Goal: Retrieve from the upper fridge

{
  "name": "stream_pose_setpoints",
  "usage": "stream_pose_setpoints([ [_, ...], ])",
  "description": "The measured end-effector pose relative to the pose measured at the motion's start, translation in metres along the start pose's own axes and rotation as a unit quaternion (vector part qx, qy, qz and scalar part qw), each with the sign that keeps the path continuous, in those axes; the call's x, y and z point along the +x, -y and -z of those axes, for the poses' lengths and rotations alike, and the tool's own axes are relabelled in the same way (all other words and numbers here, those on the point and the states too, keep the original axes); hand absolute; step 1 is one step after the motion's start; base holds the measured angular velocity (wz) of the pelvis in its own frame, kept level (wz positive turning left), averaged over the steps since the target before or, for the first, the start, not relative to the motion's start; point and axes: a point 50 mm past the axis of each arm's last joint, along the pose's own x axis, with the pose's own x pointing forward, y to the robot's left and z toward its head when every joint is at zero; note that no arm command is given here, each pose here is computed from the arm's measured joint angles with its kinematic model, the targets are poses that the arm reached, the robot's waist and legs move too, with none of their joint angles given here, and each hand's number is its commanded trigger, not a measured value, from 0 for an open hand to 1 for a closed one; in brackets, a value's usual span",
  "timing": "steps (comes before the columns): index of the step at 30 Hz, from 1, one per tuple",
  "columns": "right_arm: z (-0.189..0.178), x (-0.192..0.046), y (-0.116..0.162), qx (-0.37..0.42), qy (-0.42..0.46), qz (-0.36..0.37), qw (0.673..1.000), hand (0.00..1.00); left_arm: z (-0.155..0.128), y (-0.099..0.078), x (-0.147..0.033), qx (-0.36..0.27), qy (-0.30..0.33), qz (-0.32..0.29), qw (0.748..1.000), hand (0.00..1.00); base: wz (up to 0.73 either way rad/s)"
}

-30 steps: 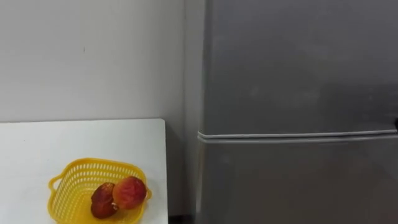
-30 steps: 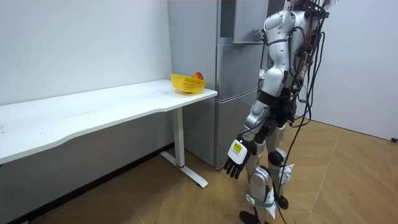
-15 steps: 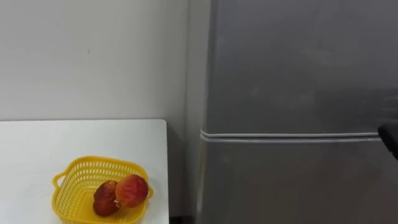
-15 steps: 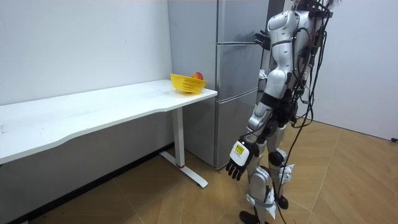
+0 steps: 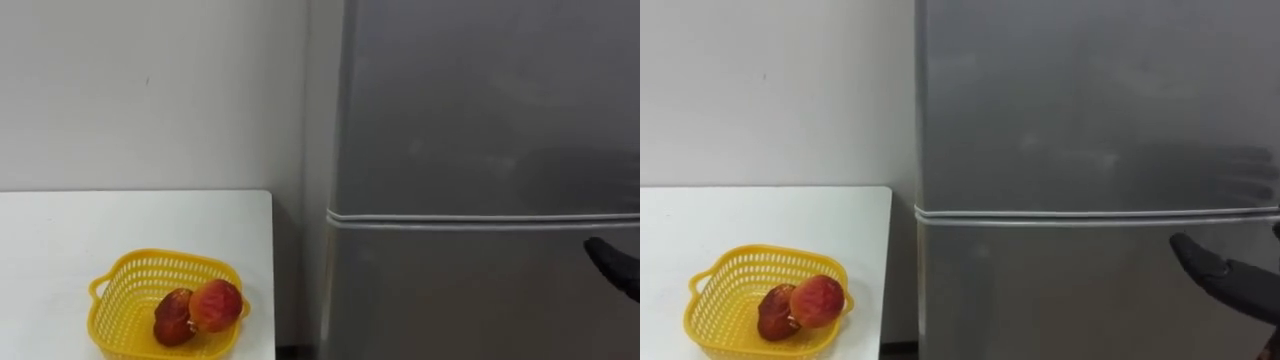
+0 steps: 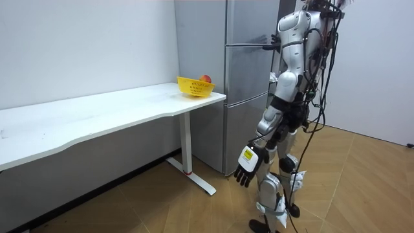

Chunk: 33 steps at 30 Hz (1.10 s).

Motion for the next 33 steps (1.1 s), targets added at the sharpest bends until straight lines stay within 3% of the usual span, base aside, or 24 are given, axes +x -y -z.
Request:
stream_pose_setpoints([
  [4,0.031,-0.009,0.014,-0.130,-0.044,0.052,0.989,0.00,0.003,0.001,0.000,-0.001,-0.009,0.002,1.000,0.00,0.00],
  [10,0.084,-0.042,0.034,-0.209,-0.168,0.065,0.961,0.00,0.004,0.001,0.000,0.000,-0.020,0.002,1.000,0.00,0.00],
  [16,0.131,-0.082,0.039,-0.236,-0.288,0.062,0.926,0.00,0.001,0.000,0.000,0.001,-0.017,0.001,1.000,0.00,0.02],
  [19,0.163,-0.126,0.045,-0.240,-0.398,0.047,0.884,0.00,0.000,0.002,0.001,0.006,-0.023,0.003,1.000,0.00,0.13],
  [22,0.180,-0.154,0.049,-0.241,-0.463,0.034,0.852,0.00,-0.002,0.002,0.001,0.006,-0.022,0.003,1.000,0.00,0.02],
  [25,0.193,-0.184,0.055,-0.251,-0.524,0.014,0.814,0.00,-0.005,0.003,0.002,0.003,-0.017,-0.003,1.000,0.00,0.04],
  [33,0.204,-0.238,0.056,-0.248,-0.607,-0.020,0.754,0.00,-0.006,0.003,0.002,-0.001,-0.018,-0.006,1.000,0.00,0.05],
])
